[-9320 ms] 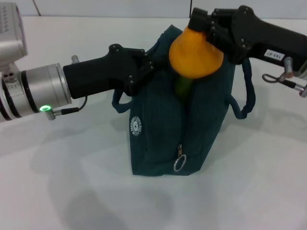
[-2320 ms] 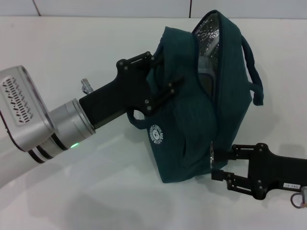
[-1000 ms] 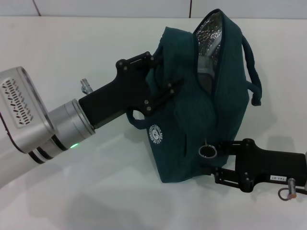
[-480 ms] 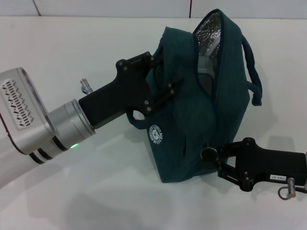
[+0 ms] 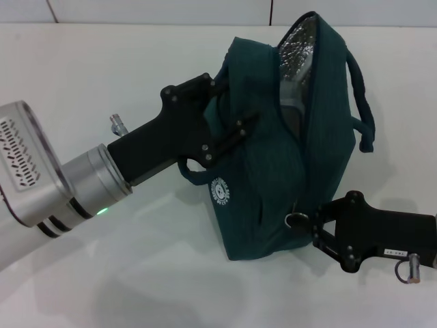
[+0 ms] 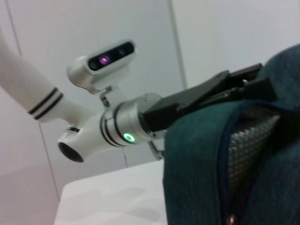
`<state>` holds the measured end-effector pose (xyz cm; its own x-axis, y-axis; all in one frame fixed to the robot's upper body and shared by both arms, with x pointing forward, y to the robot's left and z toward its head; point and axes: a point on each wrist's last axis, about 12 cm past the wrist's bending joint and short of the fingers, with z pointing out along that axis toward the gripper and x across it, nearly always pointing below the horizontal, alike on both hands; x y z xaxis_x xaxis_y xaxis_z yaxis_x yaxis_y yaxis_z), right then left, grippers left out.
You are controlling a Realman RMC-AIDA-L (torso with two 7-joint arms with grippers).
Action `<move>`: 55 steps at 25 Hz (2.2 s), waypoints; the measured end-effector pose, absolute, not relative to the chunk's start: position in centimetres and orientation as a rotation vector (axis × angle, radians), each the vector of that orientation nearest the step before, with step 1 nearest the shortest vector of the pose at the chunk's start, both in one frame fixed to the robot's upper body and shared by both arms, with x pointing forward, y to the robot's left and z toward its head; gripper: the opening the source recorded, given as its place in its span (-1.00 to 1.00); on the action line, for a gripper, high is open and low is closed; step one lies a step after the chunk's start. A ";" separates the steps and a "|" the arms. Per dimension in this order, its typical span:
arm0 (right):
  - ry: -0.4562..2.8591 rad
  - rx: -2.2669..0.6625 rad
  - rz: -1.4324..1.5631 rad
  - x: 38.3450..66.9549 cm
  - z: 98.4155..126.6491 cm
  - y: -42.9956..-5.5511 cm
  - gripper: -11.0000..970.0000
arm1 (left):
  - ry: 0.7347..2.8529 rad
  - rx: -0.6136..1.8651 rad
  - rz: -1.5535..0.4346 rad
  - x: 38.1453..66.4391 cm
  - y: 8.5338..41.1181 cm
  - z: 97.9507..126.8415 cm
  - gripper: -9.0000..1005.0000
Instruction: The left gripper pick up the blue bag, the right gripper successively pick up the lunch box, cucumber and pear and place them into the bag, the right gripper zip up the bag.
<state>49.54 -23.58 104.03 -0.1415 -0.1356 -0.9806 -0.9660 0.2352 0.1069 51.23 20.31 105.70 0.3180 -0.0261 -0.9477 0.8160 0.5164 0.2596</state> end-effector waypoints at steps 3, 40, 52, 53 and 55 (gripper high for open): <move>1.482 -1.099 1.052 49.6 104.3 -23.4 -0.92 | 1.101 0.860 -0.663 51.0 20.5 105.8 0.07; 0.919 -1.347 0.618 53.5 108.4 -16.5 -0.96 | 1.183 0.491 -0.631 42.8 27.5 103.8 0.76; 0.858 -1.256 0.558 54.3 109.8 -16.4 -0.96 | 1.321 0.499 -0.670 40.5 27.5 101.8 0.76; 0.854 -1.257 0.556 54.4 109.9 -16.3 -0.96 | 1.338 0.501 -0.674 40.5 27.4 101.6 0.76; 0.848 -1.259 0.554 54.5 110.0 -16.2 -0.96 | 1.366 0.511 -0.686 40.7 27.0 101.2 0.75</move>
